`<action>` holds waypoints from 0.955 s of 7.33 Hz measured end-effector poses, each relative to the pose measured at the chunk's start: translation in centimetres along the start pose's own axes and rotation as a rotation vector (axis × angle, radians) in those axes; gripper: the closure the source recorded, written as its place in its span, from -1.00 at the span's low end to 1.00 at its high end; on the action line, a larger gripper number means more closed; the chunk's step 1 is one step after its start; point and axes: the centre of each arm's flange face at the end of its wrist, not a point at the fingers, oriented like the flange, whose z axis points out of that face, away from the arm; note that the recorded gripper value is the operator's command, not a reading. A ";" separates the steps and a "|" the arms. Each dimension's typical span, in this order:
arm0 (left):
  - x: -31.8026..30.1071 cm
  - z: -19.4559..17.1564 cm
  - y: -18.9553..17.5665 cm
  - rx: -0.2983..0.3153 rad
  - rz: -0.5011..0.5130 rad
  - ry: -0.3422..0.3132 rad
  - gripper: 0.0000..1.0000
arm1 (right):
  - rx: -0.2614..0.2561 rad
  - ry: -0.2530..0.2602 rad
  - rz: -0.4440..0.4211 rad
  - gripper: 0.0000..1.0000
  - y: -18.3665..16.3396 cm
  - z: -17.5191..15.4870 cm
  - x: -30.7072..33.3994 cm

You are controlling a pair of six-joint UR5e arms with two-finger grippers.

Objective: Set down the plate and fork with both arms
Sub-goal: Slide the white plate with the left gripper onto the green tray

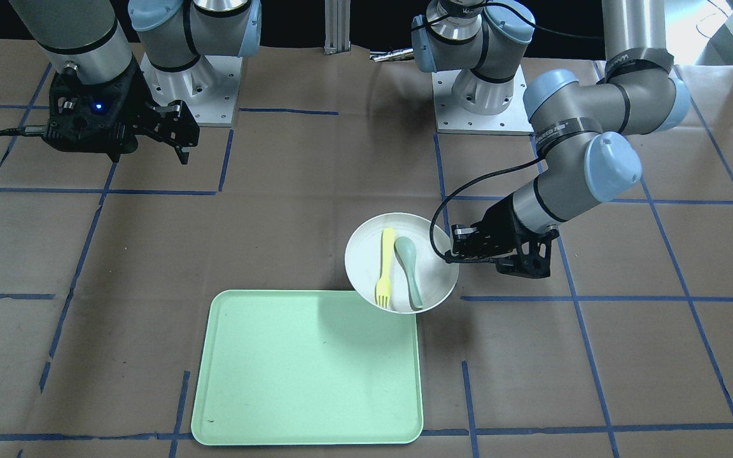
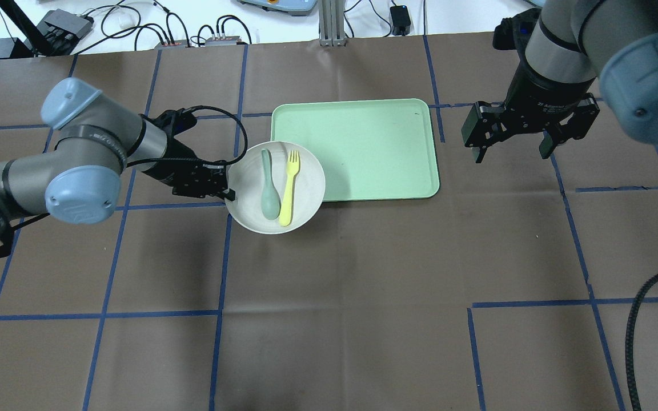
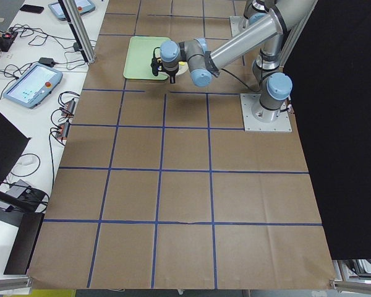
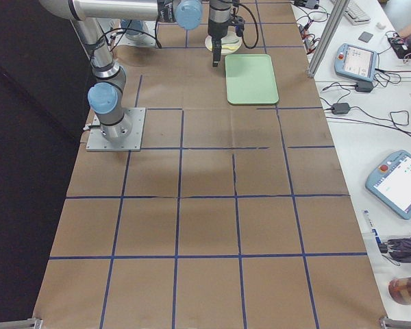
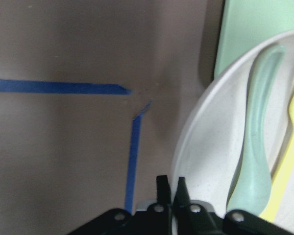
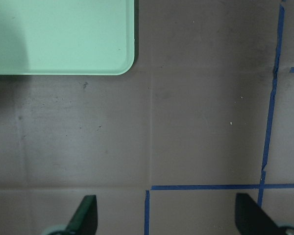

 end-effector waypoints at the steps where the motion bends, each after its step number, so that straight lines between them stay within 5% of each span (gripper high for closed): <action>1: 2.8 1.8 -3.1 -0.015 0.032 -0.009 0.99 | 0.000 0.000 0.000 -1.00 0.0 0.0 0.0; 3: 6.1 6.3 -8.7 -0.042 0.065 -0.019 0.94 | 0.000 0.000 0.000 -1.00 0.0 0.0 0.0; 7: 7.2 10.8 -13.6 -0.056 0.086 -0.019 0.86 | -0.001 0.000 0.001 -1.00 0.0 0.0 0.0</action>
